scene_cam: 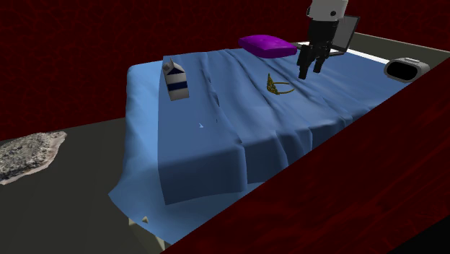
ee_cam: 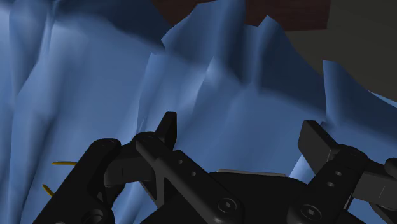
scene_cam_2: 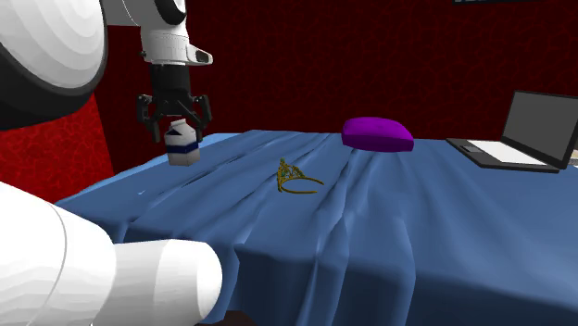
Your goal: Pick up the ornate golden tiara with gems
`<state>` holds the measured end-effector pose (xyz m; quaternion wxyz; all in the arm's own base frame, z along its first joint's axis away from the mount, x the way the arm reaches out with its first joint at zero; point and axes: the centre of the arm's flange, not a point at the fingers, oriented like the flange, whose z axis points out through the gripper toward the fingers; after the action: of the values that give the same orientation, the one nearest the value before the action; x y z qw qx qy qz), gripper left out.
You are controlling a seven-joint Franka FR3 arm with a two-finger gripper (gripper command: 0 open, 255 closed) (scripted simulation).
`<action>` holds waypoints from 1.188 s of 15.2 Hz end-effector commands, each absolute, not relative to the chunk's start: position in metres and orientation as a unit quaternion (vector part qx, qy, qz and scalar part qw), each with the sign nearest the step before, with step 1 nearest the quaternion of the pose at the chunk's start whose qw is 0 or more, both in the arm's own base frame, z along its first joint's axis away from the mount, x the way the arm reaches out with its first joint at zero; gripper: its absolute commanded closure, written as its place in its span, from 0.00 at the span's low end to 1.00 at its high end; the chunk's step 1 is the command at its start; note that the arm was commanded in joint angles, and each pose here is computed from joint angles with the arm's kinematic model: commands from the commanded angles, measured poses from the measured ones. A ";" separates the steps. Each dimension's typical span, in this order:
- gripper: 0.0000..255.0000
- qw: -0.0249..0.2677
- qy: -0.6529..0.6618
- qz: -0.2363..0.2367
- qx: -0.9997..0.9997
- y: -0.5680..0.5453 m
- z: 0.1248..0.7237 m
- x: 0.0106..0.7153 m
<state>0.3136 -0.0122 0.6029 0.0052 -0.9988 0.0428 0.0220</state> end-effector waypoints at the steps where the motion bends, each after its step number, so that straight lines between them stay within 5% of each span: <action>1: 0.00 0.005 0.043 0.022 -0.999 -0.012 0.603 0.314; 18: 0.00 -0.006 0.076 0.046 -0.996 -0.143 0.508 0.475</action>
<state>0.4643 -0.1358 0.5140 -0.0046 -0.9962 0.0745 0.0449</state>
